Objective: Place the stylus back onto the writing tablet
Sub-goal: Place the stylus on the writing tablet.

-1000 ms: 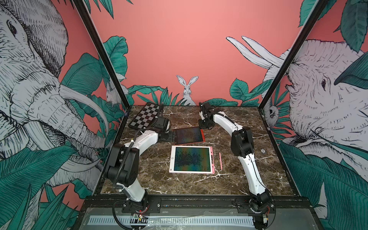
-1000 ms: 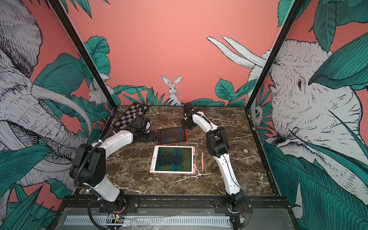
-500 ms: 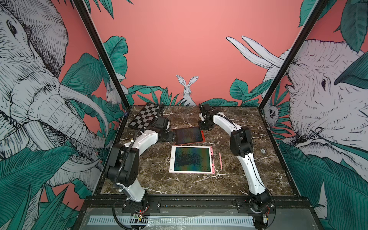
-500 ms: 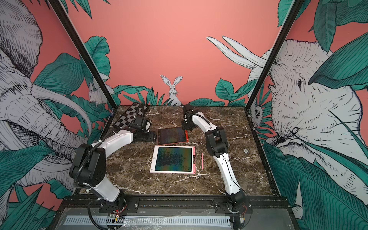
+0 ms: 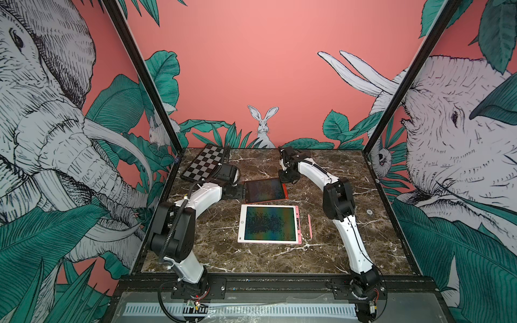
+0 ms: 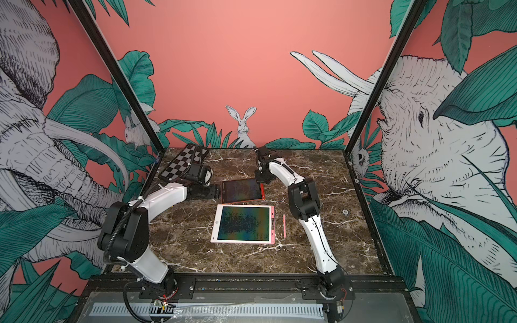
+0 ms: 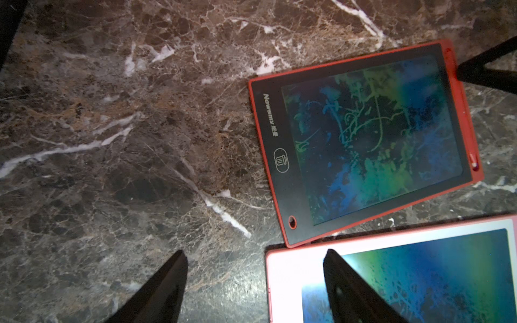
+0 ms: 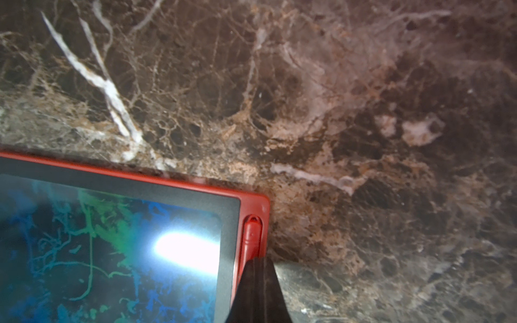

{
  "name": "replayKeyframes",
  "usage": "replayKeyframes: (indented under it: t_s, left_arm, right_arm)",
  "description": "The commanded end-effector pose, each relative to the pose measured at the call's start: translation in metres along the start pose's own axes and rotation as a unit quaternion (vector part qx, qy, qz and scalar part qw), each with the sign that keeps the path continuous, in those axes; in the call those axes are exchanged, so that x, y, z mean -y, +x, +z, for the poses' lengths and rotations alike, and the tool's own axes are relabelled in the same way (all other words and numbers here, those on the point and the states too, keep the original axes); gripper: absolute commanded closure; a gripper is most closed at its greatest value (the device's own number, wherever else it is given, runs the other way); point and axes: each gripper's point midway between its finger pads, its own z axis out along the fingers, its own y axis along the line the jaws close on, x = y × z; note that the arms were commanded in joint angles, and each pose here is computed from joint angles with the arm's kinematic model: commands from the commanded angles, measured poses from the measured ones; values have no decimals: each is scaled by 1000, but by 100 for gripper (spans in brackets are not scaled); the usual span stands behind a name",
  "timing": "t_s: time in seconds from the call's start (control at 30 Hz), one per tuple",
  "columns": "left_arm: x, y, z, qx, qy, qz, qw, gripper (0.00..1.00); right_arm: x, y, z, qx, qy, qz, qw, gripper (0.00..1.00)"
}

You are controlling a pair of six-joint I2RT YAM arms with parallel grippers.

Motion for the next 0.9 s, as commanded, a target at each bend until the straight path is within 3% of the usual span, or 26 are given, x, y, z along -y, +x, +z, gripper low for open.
replayKeyframes:
  t_s: [0.0, 0.37, 0.87]
  left_arm:
    - [1, -8, -13, 15, 1, -3, 1000, 21]
    - [1, -9, -22, 25, 1, -3, 1000, 20]
    - [1, -7, -20, 22, 2, -5, 1000, 21]
  right_arm:
    - [1, 7, -15, -10, 8, -3, 1000, 98]
    - [-15, 0, -51, 28, -30, 3, 999, 98]
    - [-16, 28, -15, -29, -21, -2, 999, 99]
